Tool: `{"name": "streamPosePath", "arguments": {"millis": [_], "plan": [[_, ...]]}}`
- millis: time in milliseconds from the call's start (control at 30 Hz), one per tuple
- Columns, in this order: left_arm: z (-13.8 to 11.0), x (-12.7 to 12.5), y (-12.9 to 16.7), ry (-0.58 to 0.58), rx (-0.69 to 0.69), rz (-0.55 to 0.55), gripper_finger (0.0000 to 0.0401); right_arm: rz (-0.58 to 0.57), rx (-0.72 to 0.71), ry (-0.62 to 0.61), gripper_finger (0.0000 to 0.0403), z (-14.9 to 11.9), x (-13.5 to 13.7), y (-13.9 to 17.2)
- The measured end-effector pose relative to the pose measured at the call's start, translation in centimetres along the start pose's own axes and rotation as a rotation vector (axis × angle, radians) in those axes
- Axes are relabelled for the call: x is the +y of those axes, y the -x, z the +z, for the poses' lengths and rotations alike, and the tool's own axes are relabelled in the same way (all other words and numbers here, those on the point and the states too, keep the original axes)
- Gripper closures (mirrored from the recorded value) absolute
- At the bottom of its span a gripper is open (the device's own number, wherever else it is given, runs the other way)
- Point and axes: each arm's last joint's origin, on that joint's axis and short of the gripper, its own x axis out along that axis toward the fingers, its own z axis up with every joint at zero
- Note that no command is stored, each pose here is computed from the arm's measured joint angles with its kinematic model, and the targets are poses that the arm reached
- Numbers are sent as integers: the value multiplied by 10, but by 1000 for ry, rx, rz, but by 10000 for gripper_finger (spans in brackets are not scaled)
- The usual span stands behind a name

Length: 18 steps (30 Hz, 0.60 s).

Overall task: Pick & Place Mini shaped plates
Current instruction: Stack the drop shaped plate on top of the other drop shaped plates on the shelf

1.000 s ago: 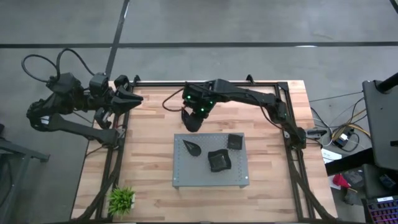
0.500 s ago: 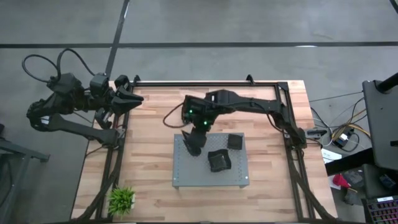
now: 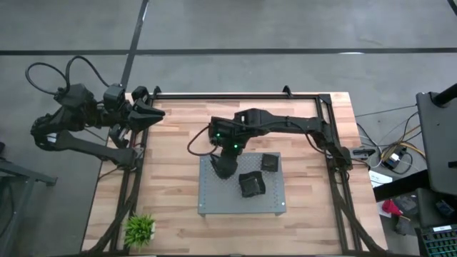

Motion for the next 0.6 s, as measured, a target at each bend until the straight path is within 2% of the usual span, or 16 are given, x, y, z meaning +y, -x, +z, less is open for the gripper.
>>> {"name": "streamPosePath", "arguments": {"millis": [267,600], "plan": [[0,0,0,1,0,0,343,-16,53,0,394,-7,0,-16],[0,0,0,-1,0,0,343,-18,56,-1,394,-7,-1,-21]]}}
